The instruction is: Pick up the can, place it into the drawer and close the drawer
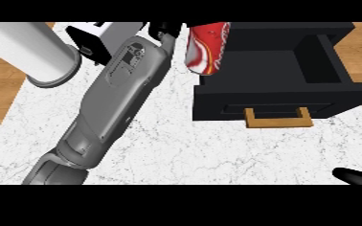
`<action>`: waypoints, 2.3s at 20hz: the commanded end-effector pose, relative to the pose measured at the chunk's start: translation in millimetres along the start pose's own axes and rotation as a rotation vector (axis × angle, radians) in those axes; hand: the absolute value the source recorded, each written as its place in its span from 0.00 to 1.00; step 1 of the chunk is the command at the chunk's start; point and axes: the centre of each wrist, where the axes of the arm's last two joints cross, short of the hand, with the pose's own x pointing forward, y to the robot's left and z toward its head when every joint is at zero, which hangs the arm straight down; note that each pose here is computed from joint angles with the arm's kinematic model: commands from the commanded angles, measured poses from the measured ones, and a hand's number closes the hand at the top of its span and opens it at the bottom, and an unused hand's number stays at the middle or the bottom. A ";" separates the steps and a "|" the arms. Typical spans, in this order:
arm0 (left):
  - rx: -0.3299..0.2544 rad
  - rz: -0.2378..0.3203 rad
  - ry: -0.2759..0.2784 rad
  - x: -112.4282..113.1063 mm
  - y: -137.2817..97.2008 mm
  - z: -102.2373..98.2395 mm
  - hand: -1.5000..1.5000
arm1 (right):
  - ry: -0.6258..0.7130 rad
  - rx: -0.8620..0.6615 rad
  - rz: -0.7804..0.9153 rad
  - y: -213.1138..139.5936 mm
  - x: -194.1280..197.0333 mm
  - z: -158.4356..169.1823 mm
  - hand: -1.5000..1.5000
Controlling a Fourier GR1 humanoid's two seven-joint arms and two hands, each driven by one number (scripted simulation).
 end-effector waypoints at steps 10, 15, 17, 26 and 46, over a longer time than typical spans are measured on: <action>0.019 -0.080 0.064 36.8 -43.0 -30.9 1.00 | -0.017 0.014 -0.017 7.1 7.5 -2.0 0.00; 0.039 -0.113 0.055 47.9 -55.4 -33.7 1.00 | -0.032 0.034 -0.031 9.1 13.1 -6.7 0.00; 0.039 -0.123 0.065 43.4 -53.1 -36.0 1.00 | -0.026 0.044 -0.010 19.2 18.3 -10.2 0.00; 0.173 -0.138 0.042 42.0 -56.7 -37.8 0.00 | -0.032 0.072 -0.021 16.6 3.3 -18.4 0.00; 0.218 -0.013 0.015 67.4 -63.6 -41.7 0.00 | -0.256 0.213 0.484 51.0 21.5 -55.6 0.00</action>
